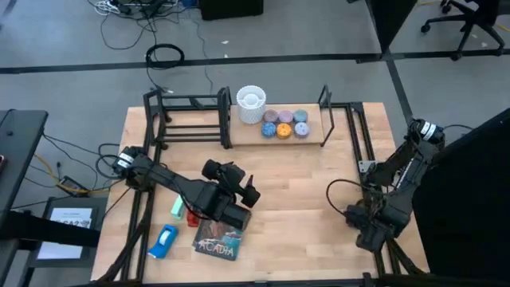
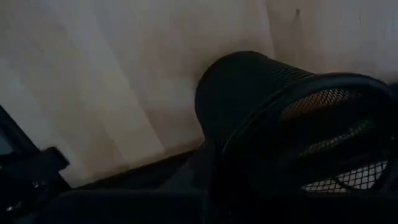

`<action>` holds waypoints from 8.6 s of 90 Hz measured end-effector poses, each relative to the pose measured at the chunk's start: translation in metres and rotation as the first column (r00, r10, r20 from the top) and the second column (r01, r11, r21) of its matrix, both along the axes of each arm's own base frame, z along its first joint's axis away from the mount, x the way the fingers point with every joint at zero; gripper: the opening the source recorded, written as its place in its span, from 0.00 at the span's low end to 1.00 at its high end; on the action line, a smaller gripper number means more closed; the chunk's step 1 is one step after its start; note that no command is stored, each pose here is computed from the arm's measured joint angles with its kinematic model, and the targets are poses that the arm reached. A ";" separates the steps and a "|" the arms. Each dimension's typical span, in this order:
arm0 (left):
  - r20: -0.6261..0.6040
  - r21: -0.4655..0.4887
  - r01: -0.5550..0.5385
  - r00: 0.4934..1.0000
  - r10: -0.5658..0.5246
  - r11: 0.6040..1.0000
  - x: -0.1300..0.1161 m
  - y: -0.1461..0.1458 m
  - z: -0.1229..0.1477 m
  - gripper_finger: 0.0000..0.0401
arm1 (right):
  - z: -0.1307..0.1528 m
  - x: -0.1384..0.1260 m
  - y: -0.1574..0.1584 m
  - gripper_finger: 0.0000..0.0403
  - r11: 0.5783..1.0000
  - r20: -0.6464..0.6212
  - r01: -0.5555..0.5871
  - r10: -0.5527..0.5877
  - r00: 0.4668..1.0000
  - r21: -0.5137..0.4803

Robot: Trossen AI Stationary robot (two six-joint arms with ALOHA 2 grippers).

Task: Stock shelves
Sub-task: Remove the black pen holder from the shelf, then remove the white pen organizer from the shelf, then remove the white scented candle from the shelf

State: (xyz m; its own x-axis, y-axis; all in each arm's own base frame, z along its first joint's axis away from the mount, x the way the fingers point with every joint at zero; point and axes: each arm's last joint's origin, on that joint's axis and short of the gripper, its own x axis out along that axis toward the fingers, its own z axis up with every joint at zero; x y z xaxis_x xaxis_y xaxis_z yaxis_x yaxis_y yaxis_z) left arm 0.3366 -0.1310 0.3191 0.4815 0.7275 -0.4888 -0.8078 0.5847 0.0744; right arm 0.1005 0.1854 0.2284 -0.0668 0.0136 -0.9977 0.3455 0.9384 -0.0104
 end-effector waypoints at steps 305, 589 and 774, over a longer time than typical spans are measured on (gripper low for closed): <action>-0.300 0.097 0.830 0.550 -0.779 0.549 0.221 0.051 -0.098 0.28 | 0.184 0.010 -0.022 0.41 0.969 0.840 0.007 0.211 0.501 -0.247; 0.130 -0.172 0.497 0.868 -0.480 0.851 0.017 0.019 -0.062 0.13 | 0.102 0.155 -0.323 0.44 0.976 0.425 0.183 -0.119 0.898 -0.114; 0.501 0.038 0.587 0.689 -0.524 0.809 -0.027 0.030 -0.066 0.13 | 0.022 0.178 -0.264 0.65 0.979 0.139 0.175 -0.160 0.977 -0.104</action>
